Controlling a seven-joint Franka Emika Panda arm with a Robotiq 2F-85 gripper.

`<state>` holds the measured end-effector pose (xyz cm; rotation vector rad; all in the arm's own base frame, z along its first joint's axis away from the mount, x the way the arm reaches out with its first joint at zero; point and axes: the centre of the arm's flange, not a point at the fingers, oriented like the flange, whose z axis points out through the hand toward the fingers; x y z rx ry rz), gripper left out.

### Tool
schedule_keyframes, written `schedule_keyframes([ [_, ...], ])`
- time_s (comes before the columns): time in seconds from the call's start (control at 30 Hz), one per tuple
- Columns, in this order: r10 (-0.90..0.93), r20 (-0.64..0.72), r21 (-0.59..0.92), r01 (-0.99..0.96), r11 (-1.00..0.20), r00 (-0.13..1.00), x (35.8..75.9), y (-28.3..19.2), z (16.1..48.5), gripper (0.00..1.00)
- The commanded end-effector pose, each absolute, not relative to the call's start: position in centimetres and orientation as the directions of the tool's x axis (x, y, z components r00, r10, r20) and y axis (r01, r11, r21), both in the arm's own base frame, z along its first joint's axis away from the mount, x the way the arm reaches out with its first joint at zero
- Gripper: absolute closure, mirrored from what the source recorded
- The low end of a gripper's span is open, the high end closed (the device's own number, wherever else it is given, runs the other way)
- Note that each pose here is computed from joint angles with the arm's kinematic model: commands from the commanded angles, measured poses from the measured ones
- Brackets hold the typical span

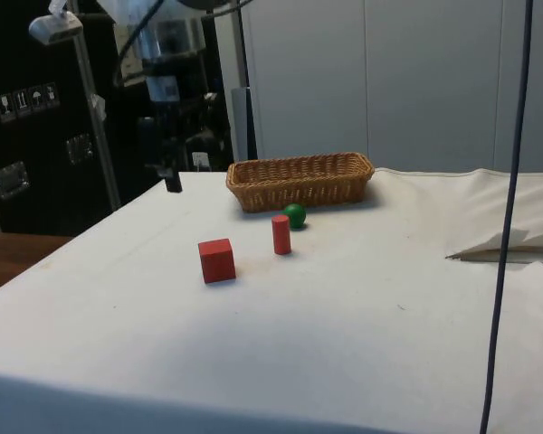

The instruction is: Pick up the object to the left of the cylinder and place it into the basket.

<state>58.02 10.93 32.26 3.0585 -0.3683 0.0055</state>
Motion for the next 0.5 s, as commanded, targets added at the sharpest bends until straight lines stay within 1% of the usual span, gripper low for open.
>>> schedule_keyframes([
  [0.0, -0.242, 0.013, 0.060, -0.242, -0.968, 0.970, 58.0, 11.0, 32.1, 0.00],
  [0.47, -0.318, 0.047, 0.072, -0.321, -0.944, 0.947, 58.0, 11.8, 28.0, 0.00],
])
